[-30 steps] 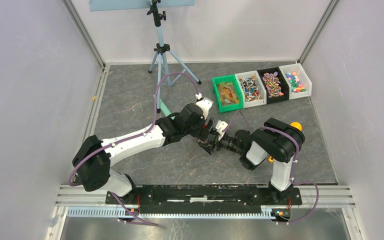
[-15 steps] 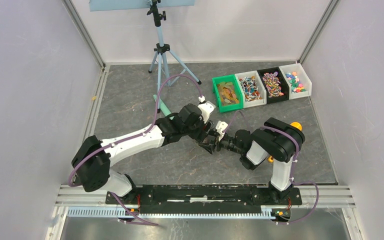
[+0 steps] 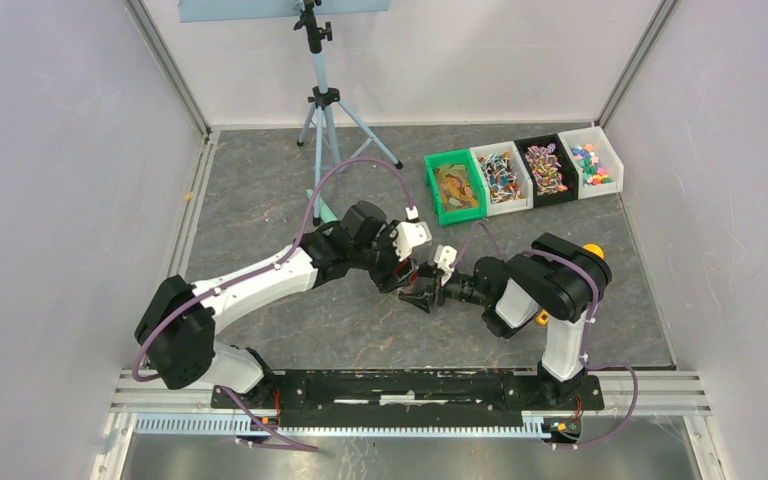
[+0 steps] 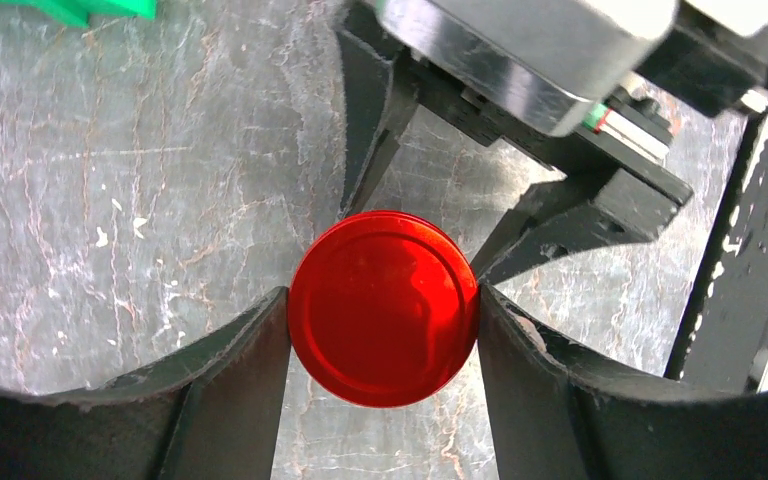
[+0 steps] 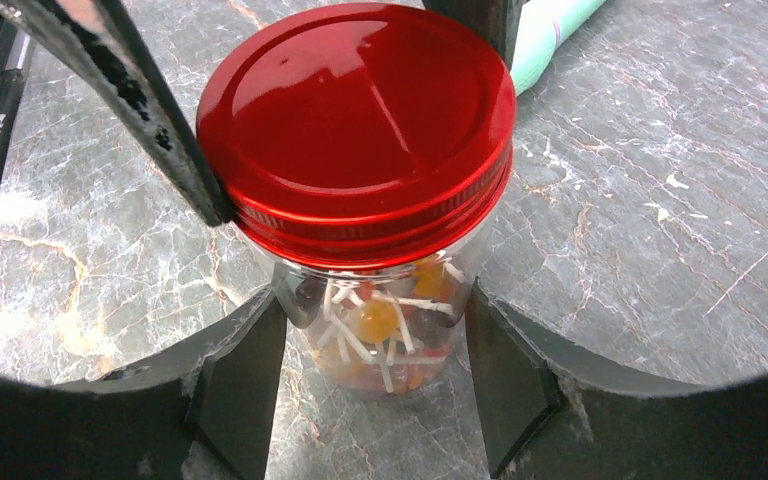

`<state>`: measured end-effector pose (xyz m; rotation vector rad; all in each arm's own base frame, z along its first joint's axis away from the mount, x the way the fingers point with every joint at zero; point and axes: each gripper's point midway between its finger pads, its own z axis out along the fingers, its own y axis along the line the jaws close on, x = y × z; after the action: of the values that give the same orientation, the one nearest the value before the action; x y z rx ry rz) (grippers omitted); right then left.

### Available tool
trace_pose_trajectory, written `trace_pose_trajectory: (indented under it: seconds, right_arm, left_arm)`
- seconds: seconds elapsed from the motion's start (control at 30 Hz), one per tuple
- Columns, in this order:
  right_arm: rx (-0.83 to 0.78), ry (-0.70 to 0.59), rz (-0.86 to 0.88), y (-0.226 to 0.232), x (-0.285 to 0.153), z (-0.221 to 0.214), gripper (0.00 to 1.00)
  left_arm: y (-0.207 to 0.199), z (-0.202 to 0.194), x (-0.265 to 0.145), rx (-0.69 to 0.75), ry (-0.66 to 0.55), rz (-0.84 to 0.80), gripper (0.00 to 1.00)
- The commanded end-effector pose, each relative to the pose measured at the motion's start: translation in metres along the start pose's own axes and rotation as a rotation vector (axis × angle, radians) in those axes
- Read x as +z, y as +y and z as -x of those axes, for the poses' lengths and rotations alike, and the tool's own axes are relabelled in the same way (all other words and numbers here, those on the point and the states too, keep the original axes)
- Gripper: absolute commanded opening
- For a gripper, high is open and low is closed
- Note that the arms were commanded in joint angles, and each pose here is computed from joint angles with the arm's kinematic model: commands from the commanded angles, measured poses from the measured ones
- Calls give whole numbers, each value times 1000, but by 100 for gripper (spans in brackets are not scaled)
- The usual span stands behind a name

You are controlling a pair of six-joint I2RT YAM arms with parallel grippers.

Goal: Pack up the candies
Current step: Screw the bottle lid onto the packing bottle.

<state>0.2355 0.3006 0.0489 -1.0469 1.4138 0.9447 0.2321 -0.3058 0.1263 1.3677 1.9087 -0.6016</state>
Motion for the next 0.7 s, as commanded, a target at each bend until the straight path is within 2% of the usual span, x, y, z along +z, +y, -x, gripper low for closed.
trace_pose_trajectory:
  seconds: [0.0, 0.1, 0.17, 0.23, 0.3, 0.4, 0.47, 0.6, 0.67]
  right_arm:
    - [-264, -348, 27, 3, -5, 90, 54]
    - [-273, -345, 43, 6, -6, 89, 54]
    - [-274, -339, 38, 5, -6, 88, 53]
    - [-268, -331, 11, 1, -7, 87, 52]
    - [-263, -327, -7, -2, -8, 85, 52]
    - [-250, -333, -26, -4, -8, 86, 52]
    - [-243, -334, -42, -5, -8, 86, 52]
    - [-237, -334, -71, -7, -7, 86, 52]
    - [-234, -333, -90, -8, -7, 86, 52]
  left_arm:
    - [-21, -12, 1, 187, 35, -182, 54]
    - [-15, -12, 0, 217, 33, -188, 58]
    - [-8, -7, -1, 211, 22, -157, 71]
    - [-1, 2, -3, 185, 1, -124, 75]
    - [6, 14, -5, 132, -23, -83, 80]
    - [25, 30, -8, -32, -49, 39, 100]
    - [25, 36, -12, -131, -35, 36, 100]
    - [23, 49, -20, -241, -46, 41, 100]
    - [30, 53, -24, -321, -66, 111, 100]
